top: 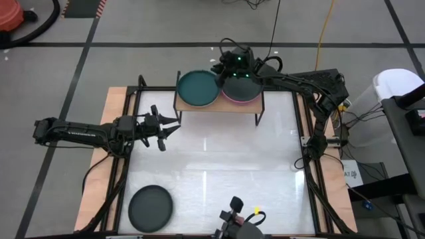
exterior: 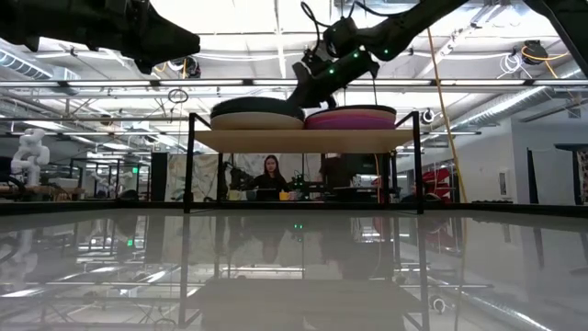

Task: Place and stack plates onto a shelf
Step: Stack the black plate on top of the green plate on the shelf

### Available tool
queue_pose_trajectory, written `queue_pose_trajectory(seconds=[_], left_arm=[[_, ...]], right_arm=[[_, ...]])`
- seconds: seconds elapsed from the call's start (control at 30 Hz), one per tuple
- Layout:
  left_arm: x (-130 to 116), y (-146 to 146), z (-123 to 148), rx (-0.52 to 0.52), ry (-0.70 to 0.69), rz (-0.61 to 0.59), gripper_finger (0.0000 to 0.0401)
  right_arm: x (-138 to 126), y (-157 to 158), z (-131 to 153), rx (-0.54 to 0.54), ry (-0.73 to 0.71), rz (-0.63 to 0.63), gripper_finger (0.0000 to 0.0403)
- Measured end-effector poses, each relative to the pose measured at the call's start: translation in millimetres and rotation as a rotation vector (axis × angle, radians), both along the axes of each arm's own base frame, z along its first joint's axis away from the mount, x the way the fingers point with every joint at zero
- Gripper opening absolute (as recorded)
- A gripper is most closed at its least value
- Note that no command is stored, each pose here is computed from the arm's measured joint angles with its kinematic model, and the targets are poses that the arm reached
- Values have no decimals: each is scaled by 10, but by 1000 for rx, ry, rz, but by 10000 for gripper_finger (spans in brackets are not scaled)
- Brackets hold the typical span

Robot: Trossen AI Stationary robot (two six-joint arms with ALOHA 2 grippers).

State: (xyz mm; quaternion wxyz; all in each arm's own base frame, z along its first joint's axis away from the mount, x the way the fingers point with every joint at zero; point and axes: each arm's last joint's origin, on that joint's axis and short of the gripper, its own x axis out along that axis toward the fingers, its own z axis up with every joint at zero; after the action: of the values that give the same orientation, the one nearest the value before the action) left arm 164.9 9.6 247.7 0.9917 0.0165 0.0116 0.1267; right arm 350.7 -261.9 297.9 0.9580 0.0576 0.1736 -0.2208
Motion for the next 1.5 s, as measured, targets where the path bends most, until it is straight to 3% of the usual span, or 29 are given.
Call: queue_pose_trajectory(seconds=[0.27, 0.47, 0.6, 0.73, 0.93, 1.1, 1.5], left_arm=[[-1, 0, -39, -49, 28, 2, 131], [20, -76, -170, -149, 130, -30, 131], [71, -146, -169, -201, 281, -48, 131], [141, -211, -7, -267, 507, -107, 131], [300, -377, 67, -331, 857, -339, 131], [408, -614, -146, -335, 1049, -543, 131], [492, -1067, -627, -332, 1326, -583, 131]], right_arm=[[-164, 263, 425, -31, -58, 156, 127], [-526, 818, 673, -76, -16, 264, 129], [-790, 1289, 523, -130, -27, 361, 129], [-1091, 1656, 374, -186, -147, 418, 129], [-1443, 2006, 60, -184, -358, 468, 129], [-1613, 2167, -186, -172, -443, 507, 129], [-1664, 2268, -352, -135, -452, 544, 129]])
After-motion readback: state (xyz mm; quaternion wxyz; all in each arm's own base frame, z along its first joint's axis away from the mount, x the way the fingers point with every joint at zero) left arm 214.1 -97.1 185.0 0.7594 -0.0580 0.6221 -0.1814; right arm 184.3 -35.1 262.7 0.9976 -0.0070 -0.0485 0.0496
